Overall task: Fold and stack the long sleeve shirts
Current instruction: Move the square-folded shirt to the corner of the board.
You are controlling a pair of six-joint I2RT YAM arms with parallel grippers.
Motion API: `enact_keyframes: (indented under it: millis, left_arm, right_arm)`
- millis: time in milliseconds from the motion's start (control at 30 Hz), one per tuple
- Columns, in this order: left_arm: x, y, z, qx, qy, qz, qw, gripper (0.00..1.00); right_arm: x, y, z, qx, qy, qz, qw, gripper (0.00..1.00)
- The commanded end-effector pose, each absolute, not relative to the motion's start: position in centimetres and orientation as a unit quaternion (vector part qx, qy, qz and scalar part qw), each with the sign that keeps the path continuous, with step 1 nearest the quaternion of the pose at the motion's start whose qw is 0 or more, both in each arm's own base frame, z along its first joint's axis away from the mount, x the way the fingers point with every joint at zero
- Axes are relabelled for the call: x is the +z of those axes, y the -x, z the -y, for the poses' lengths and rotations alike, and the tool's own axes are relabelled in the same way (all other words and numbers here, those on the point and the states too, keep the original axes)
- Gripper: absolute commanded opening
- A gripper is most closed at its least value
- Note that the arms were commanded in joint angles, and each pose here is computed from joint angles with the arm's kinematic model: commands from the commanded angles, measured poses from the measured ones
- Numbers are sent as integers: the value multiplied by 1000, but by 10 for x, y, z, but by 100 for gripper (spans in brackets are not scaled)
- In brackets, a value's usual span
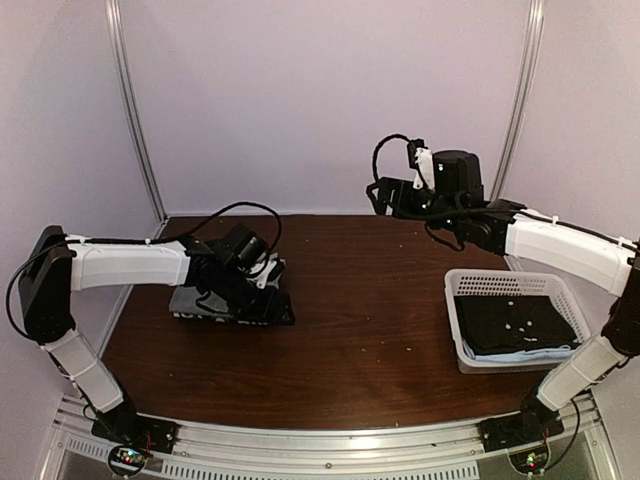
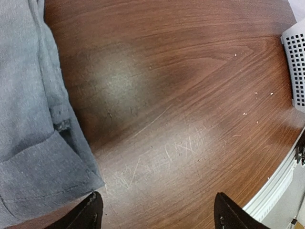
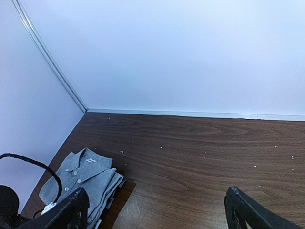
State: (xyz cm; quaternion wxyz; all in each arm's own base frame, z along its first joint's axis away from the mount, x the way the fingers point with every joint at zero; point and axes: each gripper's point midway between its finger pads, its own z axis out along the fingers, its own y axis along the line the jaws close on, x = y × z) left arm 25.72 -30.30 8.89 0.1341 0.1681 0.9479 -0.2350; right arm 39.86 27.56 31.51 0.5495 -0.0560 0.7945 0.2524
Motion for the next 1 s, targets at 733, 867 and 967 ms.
enact_keyframes:
  millis: [733,867,967]
  left_arm:
    - [11,-337,250,-161,15,-973,164,84]
    - [9,-361,229,-159,37,-971,174,84]
    - [11,-380,208,-151,50,-970,182,84]
  right_arm:
    - [288,-390,-267,229,77,-811,533,100]
    - [287,-387,-263,226,76,-812,533,100]
    - [285,-386,-261,222,75,-813,533,100]
